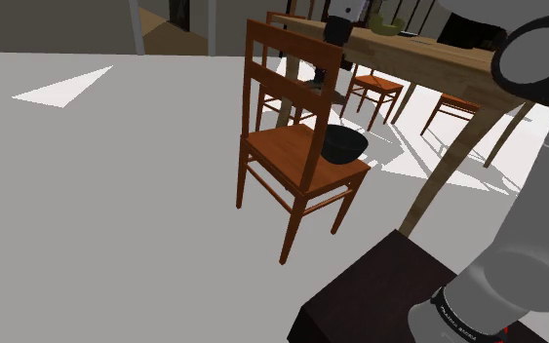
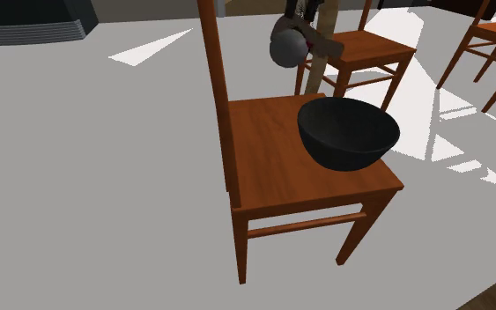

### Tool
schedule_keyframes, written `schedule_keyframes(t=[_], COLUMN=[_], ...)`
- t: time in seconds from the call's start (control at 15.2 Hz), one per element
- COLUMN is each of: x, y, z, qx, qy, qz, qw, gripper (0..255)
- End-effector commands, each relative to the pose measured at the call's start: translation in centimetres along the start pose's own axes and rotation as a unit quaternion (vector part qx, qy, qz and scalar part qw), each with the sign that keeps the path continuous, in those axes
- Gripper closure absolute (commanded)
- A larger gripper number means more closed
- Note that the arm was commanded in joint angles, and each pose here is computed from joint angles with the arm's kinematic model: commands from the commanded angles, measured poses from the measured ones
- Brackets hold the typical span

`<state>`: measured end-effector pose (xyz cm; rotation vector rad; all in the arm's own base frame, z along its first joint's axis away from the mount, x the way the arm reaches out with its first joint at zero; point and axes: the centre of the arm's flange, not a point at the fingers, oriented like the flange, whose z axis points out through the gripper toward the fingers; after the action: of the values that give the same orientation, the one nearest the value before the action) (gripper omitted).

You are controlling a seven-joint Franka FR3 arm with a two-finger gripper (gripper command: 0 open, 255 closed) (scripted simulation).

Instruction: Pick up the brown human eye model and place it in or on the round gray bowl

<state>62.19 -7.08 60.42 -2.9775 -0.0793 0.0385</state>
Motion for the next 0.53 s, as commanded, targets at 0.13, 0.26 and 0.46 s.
schedule_keyframes(t=[0.13, 0.26, 0.46], x=[-3.8, -5.8, -8.7], y=[3.2, 4.8, 7.2], z=[-1.7, -2.6, -3.8], qx=[0.0, 0.0, 0.0], qy=[0.0, 0.0, 0.0], qz=[0.0, 0.0, 0.0], qw=[1.0, 1.0, 1.0], gripper=[255, 255, 255])
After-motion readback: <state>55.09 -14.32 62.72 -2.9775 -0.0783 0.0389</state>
